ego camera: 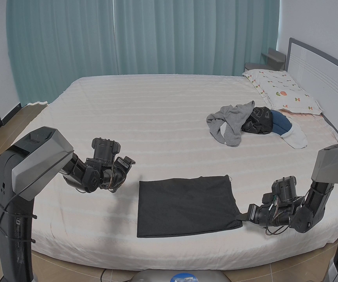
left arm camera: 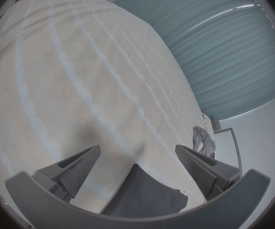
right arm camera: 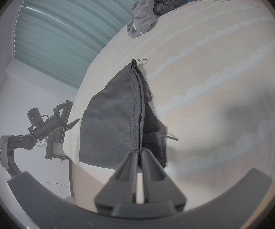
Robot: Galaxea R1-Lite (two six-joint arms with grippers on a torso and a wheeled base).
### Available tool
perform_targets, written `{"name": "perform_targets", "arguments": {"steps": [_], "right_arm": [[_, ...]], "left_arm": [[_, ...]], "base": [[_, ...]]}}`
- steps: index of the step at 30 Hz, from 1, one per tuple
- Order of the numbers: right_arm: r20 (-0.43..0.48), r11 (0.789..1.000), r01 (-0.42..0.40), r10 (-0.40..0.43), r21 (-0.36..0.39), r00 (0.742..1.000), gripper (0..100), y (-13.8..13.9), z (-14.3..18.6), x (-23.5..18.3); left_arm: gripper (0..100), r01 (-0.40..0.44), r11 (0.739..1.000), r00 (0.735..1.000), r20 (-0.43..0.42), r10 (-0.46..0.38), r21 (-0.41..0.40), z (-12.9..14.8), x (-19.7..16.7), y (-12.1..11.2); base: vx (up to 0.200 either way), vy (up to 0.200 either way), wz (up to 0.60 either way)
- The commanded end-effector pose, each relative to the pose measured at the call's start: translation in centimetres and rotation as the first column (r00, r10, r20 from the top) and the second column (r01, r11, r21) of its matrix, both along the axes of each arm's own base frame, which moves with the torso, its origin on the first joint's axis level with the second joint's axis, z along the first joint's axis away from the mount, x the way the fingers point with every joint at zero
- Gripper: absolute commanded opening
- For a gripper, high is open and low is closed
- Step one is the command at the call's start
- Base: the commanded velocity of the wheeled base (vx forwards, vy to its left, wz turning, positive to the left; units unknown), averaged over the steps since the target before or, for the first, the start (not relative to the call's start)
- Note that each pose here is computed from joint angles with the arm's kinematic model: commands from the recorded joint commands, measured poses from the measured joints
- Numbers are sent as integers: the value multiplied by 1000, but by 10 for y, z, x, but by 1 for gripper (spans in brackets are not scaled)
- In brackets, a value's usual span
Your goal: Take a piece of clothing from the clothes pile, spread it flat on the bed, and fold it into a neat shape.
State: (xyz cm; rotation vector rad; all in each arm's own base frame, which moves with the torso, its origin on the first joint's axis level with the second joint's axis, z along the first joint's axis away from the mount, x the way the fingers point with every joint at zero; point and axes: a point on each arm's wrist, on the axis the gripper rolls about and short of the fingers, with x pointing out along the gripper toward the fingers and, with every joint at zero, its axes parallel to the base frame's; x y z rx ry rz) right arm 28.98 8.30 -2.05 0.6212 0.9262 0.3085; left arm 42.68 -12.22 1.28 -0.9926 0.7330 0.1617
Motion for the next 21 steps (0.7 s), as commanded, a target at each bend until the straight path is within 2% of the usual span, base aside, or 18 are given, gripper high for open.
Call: {"name": "perform_targets", "arguments": {"steps": [1,5,11,21], "right_arm": [[28,1000,19,-20,10,999,100,-4,2,10],[120,997,57,-62,45,991,100,-7,14,43],[129,985,125,-140,119,982,100,-1,12,93],[186,978,183,-199,101,962,100,20,-7,137]], "left_arm": [[100,-1,1000,1000,2,1,0,0,0,0],[100,-2,1000,1000,1,2,-2,0,0,0],[100,-2,1000,1000,1,2,-2,0,0,0],[100,-2,1000,1000,1,2,-2,0,0,0]], "base": [[0,0,0],[0,0,0],[0,0,0],[0,0,0]]}}
